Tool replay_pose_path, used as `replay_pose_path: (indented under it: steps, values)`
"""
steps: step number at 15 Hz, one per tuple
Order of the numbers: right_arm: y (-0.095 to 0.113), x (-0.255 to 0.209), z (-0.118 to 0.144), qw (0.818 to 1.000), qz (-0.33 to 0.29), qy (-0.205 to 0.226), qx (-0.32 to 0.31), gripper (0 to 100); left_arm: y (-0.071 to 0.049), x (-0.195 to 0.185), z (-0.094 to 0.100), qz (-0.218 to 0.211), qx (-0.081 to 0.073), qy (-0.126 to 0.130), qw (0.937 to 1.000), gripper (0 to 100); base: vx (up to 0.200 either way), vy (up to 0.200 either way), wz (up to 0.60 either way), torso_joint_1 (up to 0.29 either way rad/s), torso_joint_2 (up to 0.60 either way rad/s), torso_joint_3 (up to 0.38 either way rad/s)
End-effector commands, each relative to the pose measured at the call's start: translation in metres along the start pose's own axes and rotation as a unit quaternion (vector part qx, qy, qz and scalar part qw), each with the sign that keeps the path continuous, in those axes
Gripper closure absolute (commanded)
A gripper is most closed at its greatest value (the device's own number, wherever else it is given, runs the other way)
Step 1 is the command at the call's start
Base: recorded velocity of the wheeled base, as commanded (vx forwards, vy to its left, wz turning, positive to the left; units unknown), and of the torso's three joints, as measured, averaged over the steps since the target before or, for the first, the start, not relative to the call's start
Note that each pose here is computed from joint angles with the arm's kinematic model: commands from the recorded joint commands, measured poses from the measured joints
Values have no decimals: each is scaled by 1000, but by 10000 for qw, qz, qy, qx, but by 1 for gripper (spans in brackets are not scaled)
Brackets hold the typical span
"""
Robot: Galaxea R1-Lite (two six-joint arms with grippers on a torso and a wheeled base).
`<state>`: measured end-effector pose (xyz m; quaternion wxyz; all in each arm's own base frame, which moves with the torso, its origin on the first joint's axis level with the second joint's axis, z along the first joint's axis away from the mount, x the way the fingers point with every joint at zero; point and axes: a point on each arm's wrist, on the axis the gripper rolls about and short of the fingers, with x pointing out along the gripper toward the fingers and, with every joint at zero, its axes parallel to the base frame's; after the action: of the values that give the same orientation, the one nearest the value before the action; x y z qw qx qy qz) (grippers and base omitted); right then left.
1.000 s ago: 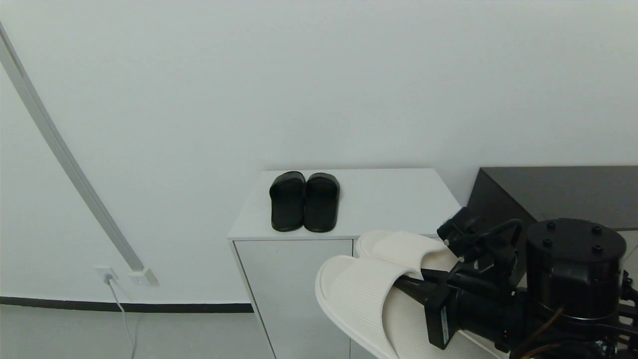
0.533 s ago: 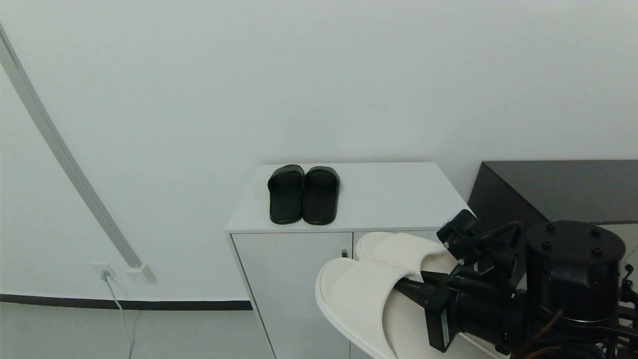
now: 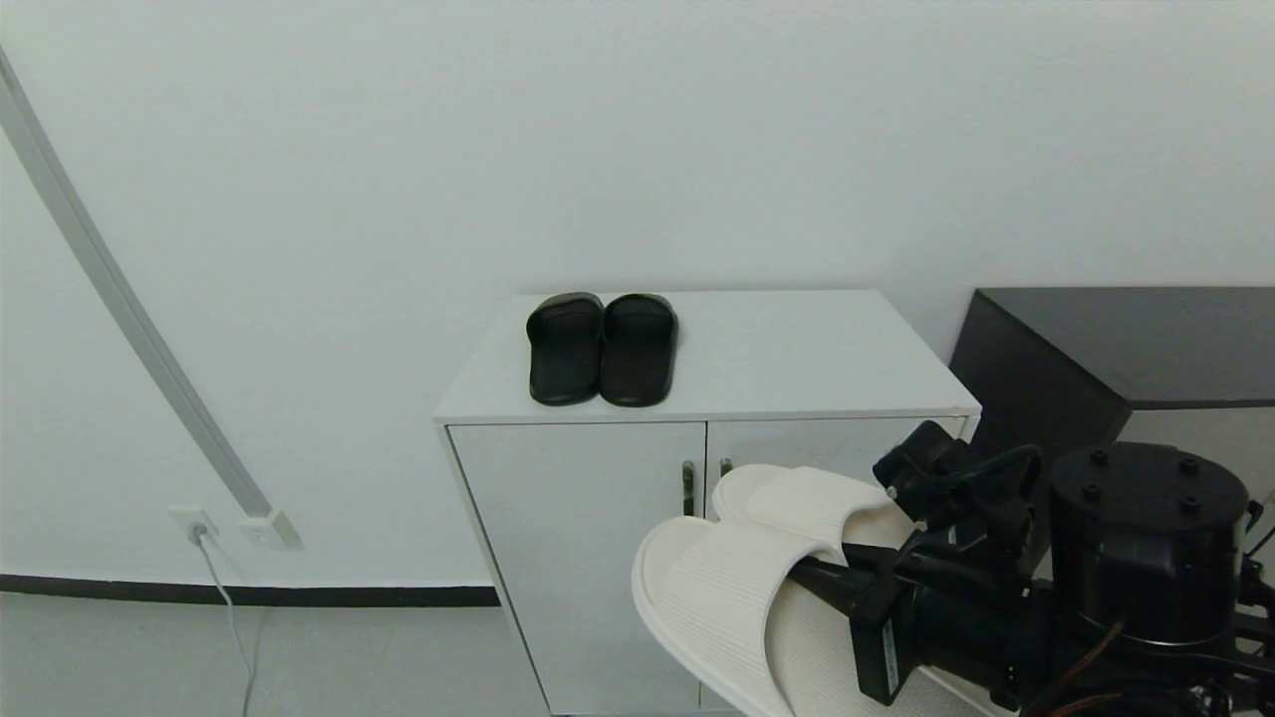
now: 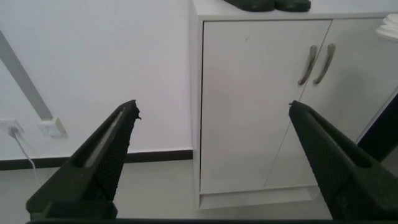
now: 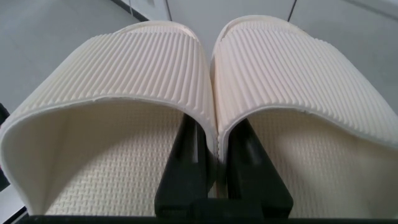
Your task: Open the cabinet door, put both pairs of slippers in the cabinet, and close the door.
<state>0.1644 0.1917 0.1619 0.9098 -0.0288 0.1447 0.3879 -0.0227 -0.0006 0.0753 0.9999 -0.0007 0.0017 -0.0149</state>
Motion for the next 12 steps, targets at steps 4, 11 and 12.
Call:
replay_pose_path:
  steps: [4,11,12]
  values:
    - [0,1,-2,10000,-1,38,-5,100,0,0,0,3,-1,6,10000,0,0,0,0,-221,541,323]
    - [0,0,-4,9999,-4,76,-68,100,0,0,0,-4,-1,6,10000,0,0,0,0,-187,510,325]
    - [0,0,-4,9999,-4,84,-69,100,0,0,0,3,-1,-2,10000,0,0,0,0,-163,476,320]
